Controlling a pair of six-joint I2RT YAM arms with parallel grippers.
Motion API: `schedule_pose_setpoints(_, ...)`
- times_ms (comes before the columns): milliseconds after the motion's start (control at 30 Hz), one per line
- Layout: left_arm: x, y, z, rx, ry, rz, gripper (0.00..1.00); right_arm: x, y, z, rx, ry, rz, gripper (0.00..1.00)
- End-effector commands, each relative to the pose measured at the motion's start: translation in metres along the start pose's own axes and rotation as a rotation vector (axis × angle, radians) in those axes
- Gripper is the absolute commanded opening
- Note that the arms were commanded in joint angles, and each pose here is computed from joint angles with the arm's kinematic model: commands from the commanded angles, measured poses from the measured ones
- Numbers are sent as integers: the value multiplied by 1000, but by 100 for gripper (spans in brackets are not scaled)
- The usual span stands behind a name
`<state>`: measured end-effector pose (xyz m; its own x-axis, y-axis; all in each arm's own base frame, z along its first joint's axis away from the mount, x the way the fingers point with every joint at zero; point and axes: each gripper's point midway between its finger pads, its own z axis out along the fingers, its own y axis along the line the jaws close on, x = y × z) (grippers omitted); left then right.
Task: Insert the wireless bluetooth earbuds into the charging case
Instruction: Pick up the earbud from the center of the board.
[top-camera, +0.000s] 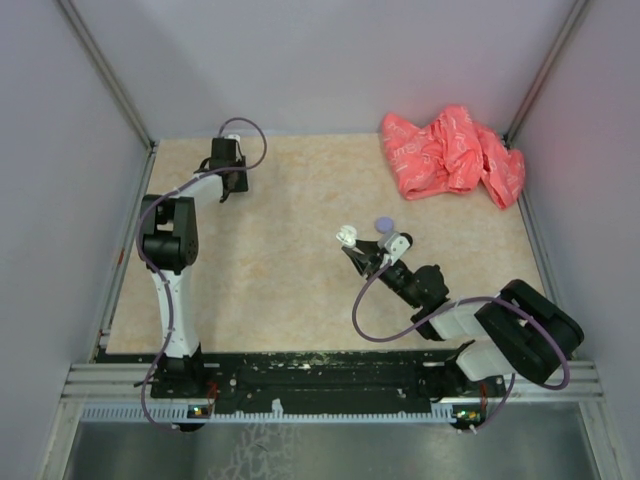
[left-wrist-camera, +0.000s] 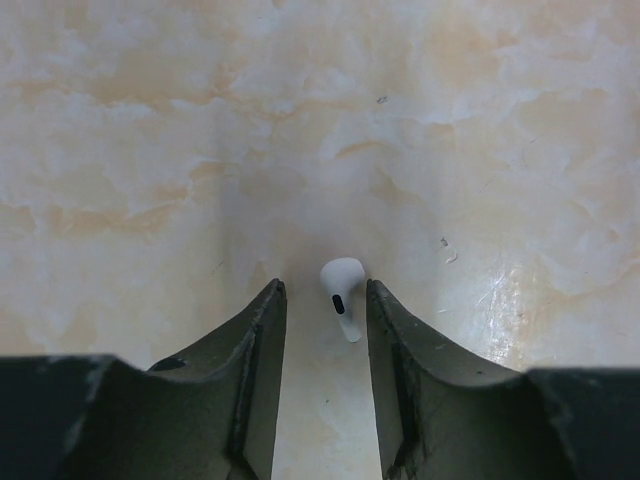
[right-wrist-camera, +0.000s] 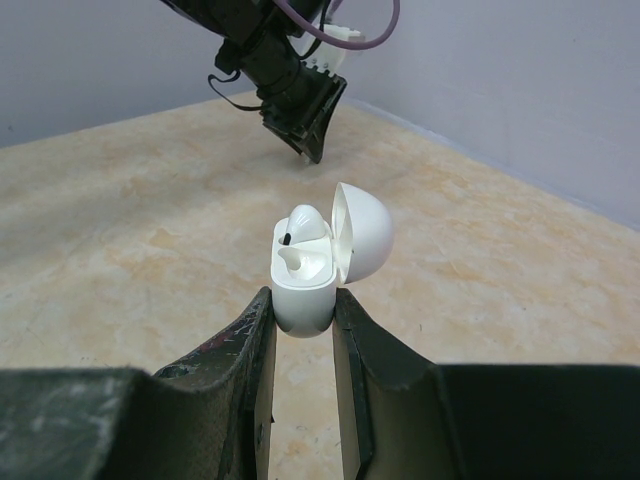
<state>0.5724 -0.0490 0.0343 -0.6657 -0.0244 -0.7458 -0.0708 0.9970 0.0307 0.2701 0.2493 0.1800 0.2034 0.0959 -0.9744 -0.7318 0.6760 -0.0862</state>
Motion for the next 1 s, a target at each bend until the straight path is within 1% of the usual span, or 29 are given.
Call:
schedule_pose_setpoints(0, 5, -2, -7, 40, 21, 74, 40, -20, -4, 2, 11, -81, -12, 0)
schedule_pose_setpoints(67, 6, -3, -8, 49, 24, 92, 38, -21, -4, 2, 9, -85, -11, 0)
schedule_pose_setpoints(200, 5, -1, -7, 49, 22, 108, 38, -21, -4, 2, 7, -85, -10, 0)
schedule_pose_setpoints(333, 2, -3, -2, 65, 21, 104, 38, -21, -4, 2, 8, -83, -9, 0)
schedule_pose_setpoints(533, 11, -8, 7, 78, 62, 79, 37, -21, -5, 2, 11, -83, -10, 0)
schedule_pose_setpoints(733, 23, -7, 14, 75, 113, 68, 32, -21, -4, 2, 8, -83, -9, 0)
schedule_pose_setpoints(867, 28, -7, 16, 77, 138, 64, 24, -22, -4, 2, 7, -87, -11, 0)
schedule_pose_setpoints(967, 31, -12, 13, 103, 153, 75, 23, -23, -4, 2, 7, -89, -11, 0)
